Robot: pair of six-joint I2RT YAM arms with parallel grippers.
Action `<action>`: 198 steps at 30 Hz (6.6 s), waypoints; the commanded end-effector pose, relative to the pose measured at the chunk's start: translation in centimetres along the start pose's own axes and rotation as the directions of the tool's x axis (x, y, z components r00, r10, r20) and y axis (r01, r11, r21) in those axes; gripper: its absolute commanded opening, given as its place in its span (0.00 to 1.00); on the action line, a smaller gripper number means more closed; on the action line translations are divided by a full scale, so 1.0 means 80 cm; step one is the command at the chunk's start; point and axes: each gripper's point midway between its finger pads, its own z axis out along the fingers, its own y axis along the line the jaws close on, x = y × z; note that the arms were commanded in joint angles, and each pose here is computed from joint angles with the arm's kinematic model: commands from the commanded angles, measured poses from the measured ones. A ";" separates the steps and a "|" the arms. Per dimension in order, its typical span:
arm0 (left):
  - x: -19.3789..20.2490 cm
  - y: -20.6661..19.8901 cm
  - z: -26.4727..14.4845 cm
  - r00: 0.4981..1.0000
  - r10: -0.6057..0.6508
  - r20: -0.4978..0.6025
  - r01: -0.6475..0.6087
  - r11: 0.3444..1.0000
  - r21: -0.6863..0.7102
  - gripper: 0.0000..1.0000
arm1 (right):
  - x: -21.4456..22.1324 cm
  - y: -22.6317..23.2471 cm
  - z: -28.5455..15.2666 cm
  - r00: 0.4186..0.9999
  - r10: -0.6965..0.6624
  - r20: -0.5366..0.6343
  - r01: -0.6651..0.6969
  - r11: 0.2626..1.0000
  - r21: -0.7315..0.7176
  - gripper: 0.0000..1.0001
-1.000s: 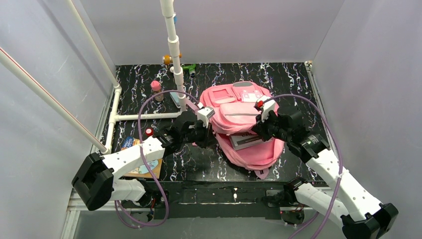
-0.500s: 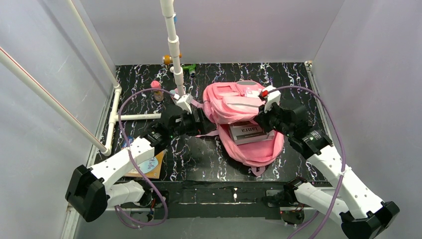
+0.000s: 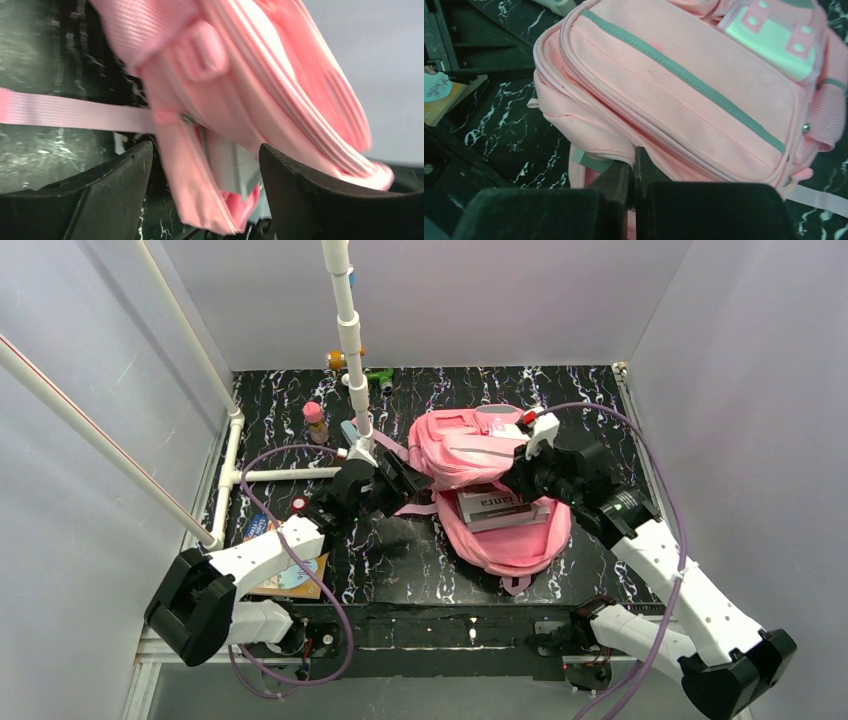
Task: Pack the student bag
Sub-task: Zip the student bag at the center of the board.
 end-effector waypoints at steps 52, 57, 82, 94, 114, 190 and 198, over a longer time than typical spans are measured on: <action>0.001 -0.099 0.009 0.146 0.985 0.096 -0.973 0.125 0.196 0.00 | 0.033 -0.137 -0.053 0.934 0.357 0.027 -0.290 0.709 0.642 0.98; 0.007 -0.100 0.006 0.175 0.976 0.127 -0.963 0.144 0.226 0.00 | 0.045 -0.202 -0.001 0.791 0.600 0.117 -0.580 0.676 0.454 0.95; 0.025 -0.104 -0.002 0.229 0.962 0.147 -0.935 0.175 0.307 0.00 | 0.090 -0.246 0.195 0.624 0.779 -0.066 -0.756 0.623 0.201 0.52; 0.029 -0.106 0.001 0.253 0.957 0.143 -0.926 0.197 0.322 0.00 | 0.111 -0.226 0.196 0.647 0.752 -0.126 -0.687 0.647 0.332 0.49; 0.028 -0.095 0.009 0.289 0.951 0.105 -0.922 0.247 0.298 0.00 | 0.102 -0.218 0.180 0.758 0.641 -0.122 -0.579 0.747 0.326 0.33; 0.031 -0.094 0.042 0.540 0.841 -0.023 -0.788 0.515 0.337 0.00 | 0.040 -0.070 0.081 0.866 0.493 0.085 -0.484 0.868 -0.109 0.01; 0.037 -0.108 0.064 0.518 0.855 -0.009 -0.788 0.481 0.384 0.00 | 0.047 0.015 0.028 0.861 0.488 0.142 -0.420 0.841 -0.341 0.01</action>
